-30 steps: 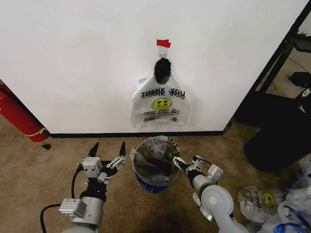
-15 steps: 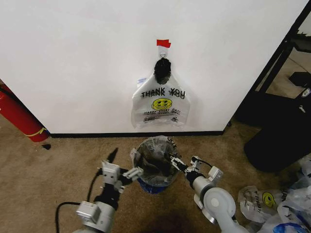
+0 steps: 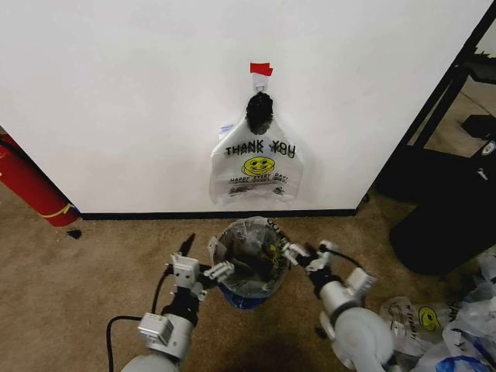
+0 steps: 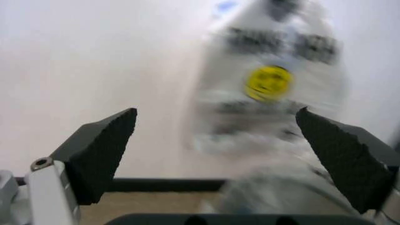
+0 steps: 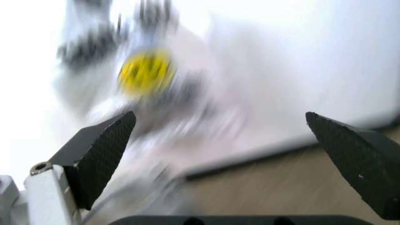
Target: Pick up the garbage bag from the wall and place it over the trash bin.
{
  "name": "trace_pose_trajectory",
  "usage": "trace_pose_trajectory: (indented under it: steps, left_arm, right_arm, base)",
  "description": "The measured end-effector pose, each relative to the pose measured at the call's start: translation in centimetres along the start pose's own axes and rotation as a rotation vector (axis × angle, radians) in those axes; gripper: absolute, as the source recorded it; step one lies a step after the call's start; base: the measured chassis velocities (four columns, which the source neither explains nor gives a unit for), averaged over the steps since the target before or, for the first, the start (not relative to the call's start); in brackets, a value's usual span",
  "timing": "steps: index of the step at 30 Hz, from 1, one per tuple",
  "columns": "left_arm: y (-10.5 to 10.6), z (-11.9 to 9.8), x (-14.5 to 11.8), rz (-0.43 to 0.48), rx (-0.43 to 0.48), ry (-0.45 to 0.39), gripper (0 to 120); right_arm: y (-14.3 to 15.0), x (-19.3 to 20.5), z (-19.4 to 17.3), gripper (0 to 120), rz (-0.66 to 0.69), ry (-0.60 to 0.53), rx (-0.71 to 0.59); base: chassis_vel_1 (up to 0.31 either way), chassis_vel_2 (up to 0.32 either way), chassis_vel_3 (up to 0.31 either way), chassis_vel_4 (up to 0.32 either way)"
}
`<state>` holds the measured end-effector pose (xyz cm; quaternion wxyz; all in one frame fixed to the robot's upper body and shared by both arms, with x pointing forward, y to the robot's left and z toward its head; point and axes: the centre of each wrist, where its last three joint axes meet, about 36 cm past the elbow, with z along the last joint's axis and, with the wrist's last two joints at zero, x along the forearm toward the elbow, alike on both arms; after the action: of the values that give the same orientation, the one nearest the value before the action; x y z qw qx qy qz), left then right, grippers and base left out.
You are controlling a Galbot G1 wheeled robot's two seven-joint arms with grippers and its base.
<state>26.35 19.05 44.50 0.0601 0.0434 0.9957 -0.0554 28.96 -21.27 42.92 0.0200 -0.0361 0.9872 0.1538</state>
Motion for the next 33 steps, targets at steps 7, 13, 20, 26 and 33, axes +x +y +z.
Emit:
trace_pose_trajectory:
  steps: [7,13,20,26,33]
  left_arm:
    - [2.8,0.7,0.1,-0.106,-0.04,-0.088,100]
    - [3.9,0.9,1.0,-0.124,-0.058,-0.111,100]
    - [3.2,1.0,1.2,-0.107,-0.064,-0.111,100]
    - [2.9,0.7,1.3,-0.089,-0.074,-0.113,100]
    - [2.2,1.0,1.9,-0.077,-0.071,-0.096,100]
  right_arm:
    - [-2.3,7.3,-0.6,100,0.121,-0.21,0.242]
    - [-1.8,9.9,-0.9,100,0.185,-0.272,0.315]
    - [0.4,10.4,-1.0,100,0.206,-0.29,0.341]
    - [1.9,10.4,-1.1,100,0.201,-0.301,0.353]
    - [2.9,10.3,-0.8,100,0.194,-0.298,0.336]
  base:
    - [0.0,0.0,0.0,0.0]
    - [0.0,0.0,0.0,0.0]
    - [0.0,0.0,0.0,0.0]
    - [0.0,0.0,0.0,0.0]
    - [0.0,0.0,0.0,0.0]
